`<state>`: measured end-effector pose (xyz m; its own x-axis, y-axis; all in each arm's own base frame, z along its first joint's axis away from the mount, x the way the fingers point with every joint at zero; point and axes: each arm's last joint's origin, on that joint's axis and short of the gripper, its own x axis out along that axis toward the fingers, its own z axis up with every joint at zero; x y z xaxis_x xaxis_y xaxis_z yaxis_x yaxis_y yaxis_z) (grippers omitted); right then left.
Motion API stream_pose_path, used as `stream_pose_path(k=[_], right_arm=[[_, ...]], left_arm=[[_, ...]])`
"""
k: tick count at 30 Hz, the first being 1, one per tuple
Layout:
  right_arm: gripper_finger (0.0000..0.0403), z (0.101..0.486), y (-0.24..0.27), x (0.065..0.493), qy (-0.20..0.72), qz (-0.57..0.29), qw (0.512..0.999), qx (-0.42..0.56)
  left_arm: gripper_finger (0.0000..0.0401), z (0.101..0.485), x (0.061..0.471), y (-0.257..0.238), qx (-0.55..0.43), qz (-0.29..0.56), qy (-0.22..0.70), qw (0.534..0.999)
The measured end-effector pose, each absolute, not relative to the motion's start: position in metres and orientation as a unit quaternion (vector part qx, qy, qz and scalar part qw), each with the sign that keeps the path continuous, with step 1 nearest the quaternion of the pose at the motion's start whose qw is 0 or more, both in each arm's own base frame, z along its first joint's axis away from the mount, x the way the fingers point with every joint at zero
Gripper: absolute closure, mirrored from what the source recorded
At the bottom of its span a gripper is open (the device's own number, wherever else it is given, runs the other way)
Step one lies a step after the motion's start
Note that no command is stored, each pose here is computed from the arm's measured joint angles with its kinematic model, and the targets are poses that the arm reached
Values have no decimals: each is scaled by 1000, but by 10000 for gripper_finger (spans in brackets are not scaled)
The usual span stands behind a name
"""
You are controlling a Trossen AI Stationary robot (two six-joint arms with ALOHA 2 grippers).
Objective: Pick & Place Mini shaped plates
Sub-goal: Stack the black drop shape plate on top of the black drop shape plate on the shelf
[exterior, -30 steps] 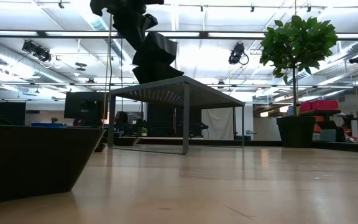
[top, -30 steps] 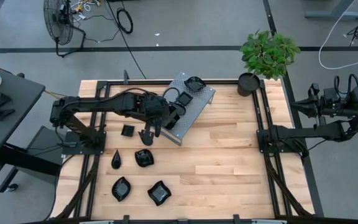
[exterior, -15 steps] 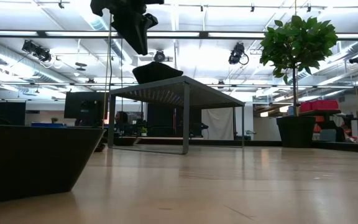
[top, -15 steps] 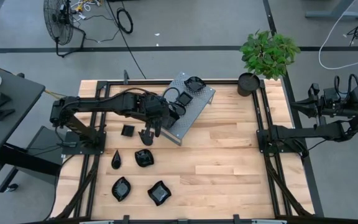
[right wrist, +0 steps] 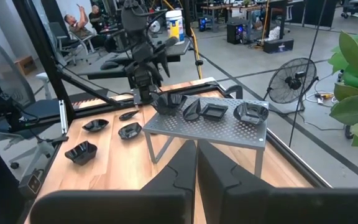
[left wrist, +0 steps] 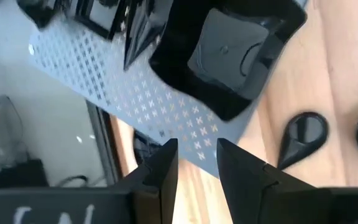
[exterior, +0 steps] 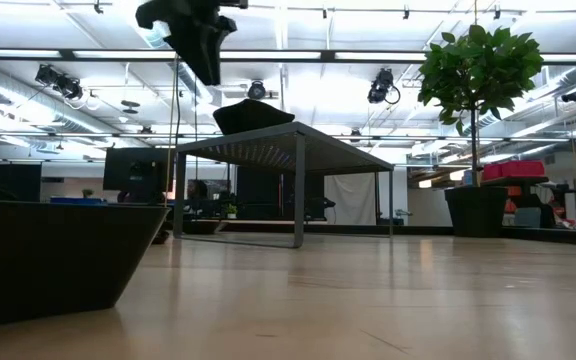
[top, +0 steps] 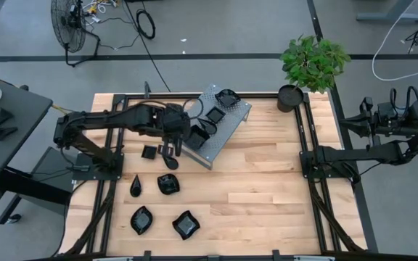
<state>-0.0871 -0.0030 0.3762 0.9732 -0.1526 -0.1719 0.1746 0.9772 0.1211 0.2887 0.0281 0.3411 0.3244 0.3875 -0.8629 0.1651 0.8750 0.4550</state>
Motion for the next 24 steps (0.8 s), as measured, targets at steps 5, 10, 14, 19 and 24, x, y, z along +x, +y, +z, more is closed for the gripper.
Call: stream_pose_path(k=[5, 10, 14, 19, 24], right_arm=[[383, 376, -3, -87, 81, -83, 991, 68], [383, 376, -3, -87, 81, -83, 991, 68], [383, 376, -3, -87, 81, -83, 991, 68], [383, 376, -3, -87, 81, -83, 991, 68], [383, 376, -3, -87, 81, -83, 991, 68]], left_arm=[[284, 347, 275, 45, 162, 76, 582, 793], [284, 353, 265, 65, 119, 109, 575, 802], [284, 350, 255, 80, 94, 137, 577, 800], [284, 337, 235, 87, 44, 136, 578, 803], [284, 326, 218, 80, 22, 133, 572, 809]])
